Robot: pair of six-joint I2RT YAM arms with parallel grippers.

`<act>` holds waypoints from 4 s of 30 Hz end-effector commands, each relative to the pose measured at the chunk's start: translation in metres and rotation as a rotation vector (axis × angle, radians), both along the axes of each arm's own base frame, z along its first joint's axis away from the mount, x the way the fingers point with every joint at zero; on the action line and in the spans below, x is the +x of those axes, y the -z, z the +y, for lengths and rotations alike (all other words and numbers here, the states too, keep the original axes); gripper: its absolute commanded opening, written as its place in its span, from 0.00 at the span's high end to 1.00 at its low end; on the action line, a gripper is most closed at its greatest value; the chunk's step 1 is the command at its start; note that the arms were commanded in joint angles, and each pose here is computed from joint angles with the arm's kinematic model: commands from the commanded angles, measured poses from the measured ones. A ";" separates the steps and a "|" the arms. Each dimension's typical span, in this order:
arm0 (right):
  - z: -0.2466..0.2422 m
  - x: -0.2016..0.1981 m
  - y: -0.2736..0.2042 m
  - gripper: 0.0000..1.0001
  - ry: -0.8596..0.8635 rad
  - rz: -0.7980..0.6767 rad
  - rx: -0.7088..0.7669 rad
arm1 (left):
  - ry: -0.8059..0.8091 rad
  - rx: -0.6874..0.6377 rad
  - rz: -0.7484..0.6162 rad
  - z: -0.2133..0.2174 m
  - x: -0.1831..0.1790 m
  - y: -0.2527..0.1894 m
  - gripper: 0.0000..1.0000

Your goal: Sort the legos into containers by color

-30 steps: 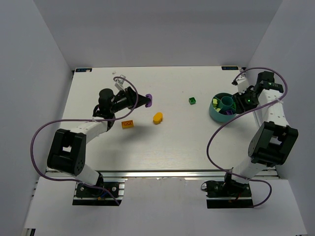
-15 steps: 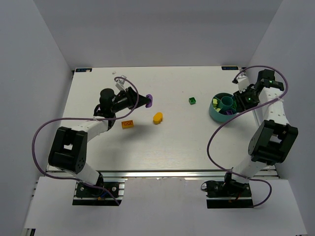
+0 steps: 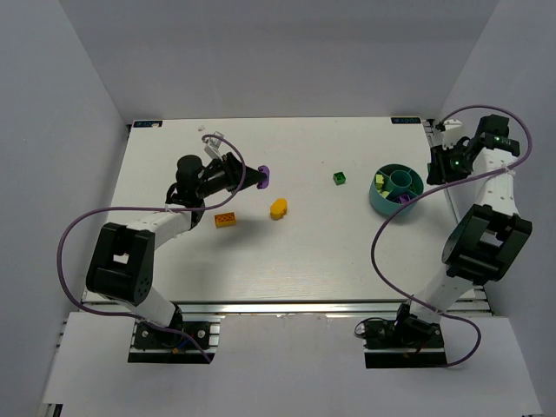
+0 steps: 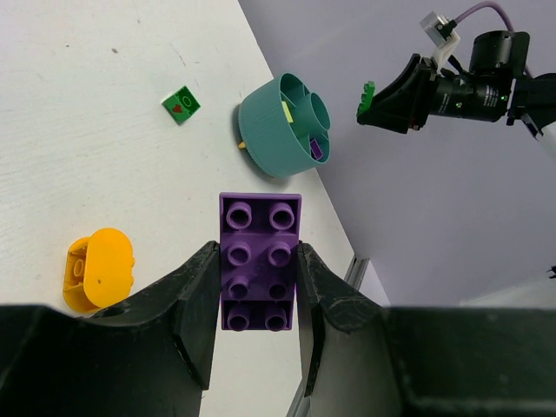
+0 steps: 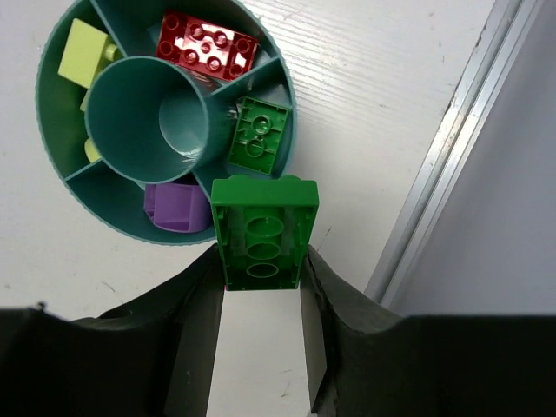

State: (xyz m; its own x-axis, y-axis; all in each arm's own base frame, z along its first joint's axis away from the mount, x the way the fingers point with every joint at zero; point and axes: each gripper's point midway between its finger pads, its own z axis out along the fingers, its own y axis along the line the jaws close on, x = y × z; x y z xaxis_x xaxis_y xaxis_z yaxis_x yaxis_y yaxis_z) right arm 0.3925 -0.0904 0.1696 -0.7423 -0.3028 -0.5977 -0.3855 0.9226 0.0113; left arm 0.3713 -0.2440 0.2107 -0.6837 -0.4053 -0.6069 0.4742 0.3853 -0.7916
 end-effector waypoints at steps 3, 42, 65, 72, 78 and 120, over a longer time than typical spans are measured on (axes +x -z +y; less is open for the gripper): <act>0.002 0.014 -0.006 0.92 0.025 -0.035 0.087 | 0.005 -0.008 -0.061 -0.001 -0.002 -0.018 1.00; 0.092 -0.008 -0.101 0.11 -0.485 -0.500 0.259 | 0.155 -0.019 -0.066 -0.054 -0.015 -0.026 1.00; 0.112 0.002 -0.169 0.48 -0.178 -0.620 0.371 | 0.344 -0.199 -0.539 -0.229 -0.002 -0.050 1.00; 0.105 -0.007 -0.158 0.46 -0.157 -0.588 0.400 | 0.235 -0.239 -0.589 -0.250 0.020 -0.046 1.00; 0.104 -0.016 -0.138 0.39 -0.146 -0.520 0.430 | 0.262 -0.120 -0.607 -0.310 0.018 -0.026 1.00; 0.155 -0.027 -0.033 0.46 0.042 -0.016 0.558 | 0.256 0.103 -0.788 -0.310 -0.028 -0.053 1.00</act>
State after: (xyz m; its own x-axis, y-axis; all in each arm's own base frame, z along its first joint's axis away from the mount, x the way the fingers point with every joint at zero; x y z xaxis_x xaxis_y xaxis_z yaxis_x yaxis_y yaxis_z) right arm 0.3618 0.0552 0.2006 -0.7344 0.0910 -0.6726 -0.3353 0.8130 0.4761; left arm 0.3575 -0.5568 0.2019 -0.1749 -0.1162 -0.9777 0.9363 0.2876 -0.2016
